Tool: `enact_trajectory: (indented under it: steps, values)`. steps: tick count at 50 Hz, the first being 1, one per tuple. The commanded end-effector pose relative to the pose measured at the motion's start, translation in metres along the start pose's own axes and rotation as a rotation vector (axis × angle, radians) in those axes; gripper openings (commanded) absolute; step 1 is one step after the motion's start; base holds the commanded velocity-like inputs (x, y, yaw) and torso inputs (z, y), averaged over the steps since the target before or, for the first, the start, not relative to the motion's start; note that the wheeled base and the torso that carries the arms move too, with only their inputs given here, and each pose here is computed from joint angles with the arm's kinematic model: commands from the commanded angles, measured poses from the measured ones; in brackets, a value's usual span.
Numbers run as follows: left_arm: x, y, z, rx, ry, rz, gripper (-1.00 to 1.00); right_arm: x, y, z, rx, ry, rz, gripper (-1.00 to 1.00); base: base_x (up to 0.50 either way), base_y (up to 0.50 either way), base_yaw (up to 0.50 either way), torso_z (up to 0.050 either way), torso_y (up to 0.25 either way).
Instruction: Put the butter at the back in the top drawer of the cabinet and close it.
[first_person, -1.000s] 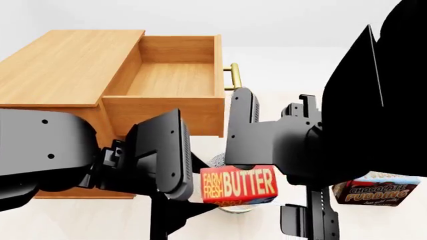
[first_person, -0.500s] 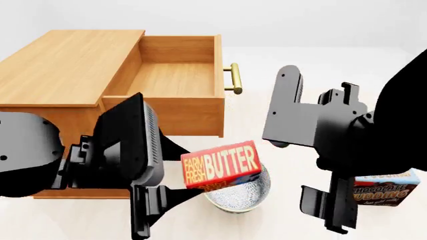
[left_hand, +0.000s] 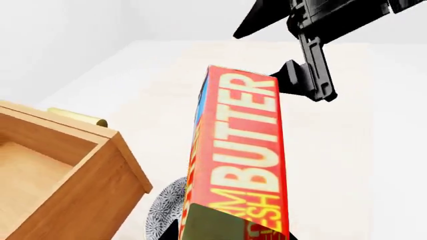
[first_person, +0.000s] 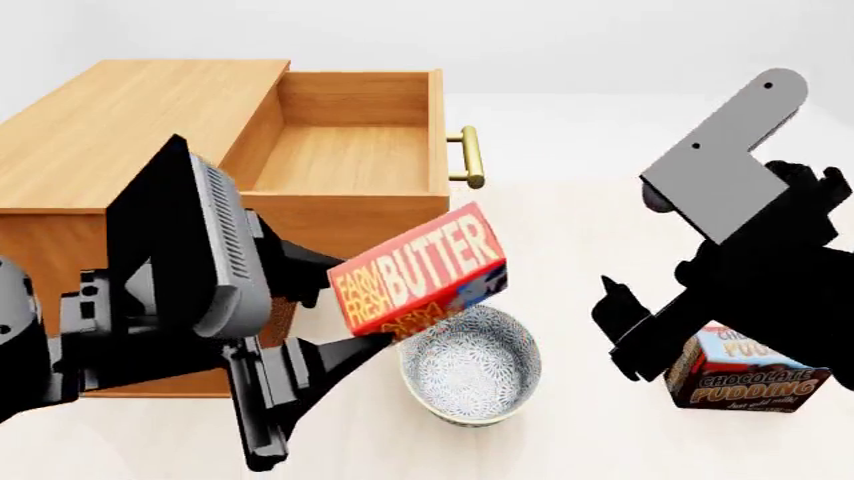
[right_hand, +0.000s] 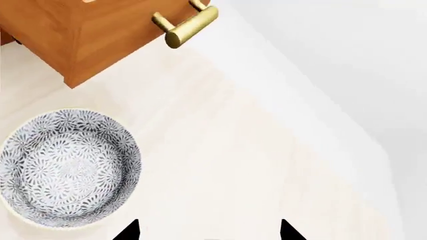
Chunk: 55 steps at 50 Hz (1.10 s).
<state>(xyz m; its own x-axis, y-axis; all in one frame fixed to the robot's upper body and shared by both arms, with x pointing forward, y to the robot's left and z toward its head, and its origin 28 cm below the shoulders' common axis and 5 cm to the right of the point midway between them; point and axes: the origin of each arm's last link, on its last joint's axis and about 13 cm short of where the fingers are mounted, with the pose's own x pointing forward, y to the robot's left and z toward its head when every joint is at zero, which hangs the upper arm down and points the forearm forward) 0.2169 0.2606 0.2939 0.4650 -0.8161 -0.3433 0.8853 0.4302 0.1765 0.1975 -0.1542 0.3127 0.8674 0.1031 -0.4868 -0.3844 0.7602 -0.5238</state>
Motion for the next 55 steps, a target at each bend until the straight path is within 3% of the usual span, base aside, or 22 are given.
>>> enact_trajectory:
  steps: [1,8,13,21,35,43,55]
  values:
    - [-0.013,0.000,0.024,-0.066,-0.131,0.169,-1.00,0.001,0.012,-0.031,0.255,-0.170,-0.155,1.00,0.00,0.00,0.00,0.000,0.000]
    - [-0.014,0.005,0.038,-0.115,-0.177,0.250,-1.00,-0.007,0.030,-0.054,0.358,-0.338,-0.236,1.00,0.00,0.00,0.00,0.000,0.001]
    - [-0.014,0.012,0.048,-0.166,-0.208,0.329,-1.00,-0.013,0.049,-0.073,0.441,-0.476,-0.228,1.00,0.00,0.00,0.00,0.002,0.002]
    - [-0.013,0.029,0.070,-0.218,-0.215,0.433,-1.00,-0.016,0.072,-0.090,0.480,-0.564,-0.259,1.00,0.00,0.00,0.00,0.000,0.000]
    - [0.016,0.082,0.104,-0.282,-0.129,0.523,-1.00,-0.013,0.085,-0.102,0.491,-0.608,-0.292,1.00,0.00,0.00,0.00,0.001,0.001]
    - [0.035,0.105,0.120,-0.259,-0.056,0.567,-1.00,-0.013,0.085,-0.105,0.493,-0.614,-0.288,1.00,0.00,0.00,0.00,0.000,0.001]
    - [0.063,0.135,0.117,-0.296,-0.006,0.584,-1.00,-0.021,0.087,-0.106,0.483,-0.640,-0.299,1.00,0.00,0.00,0.00,0.000,0.002]
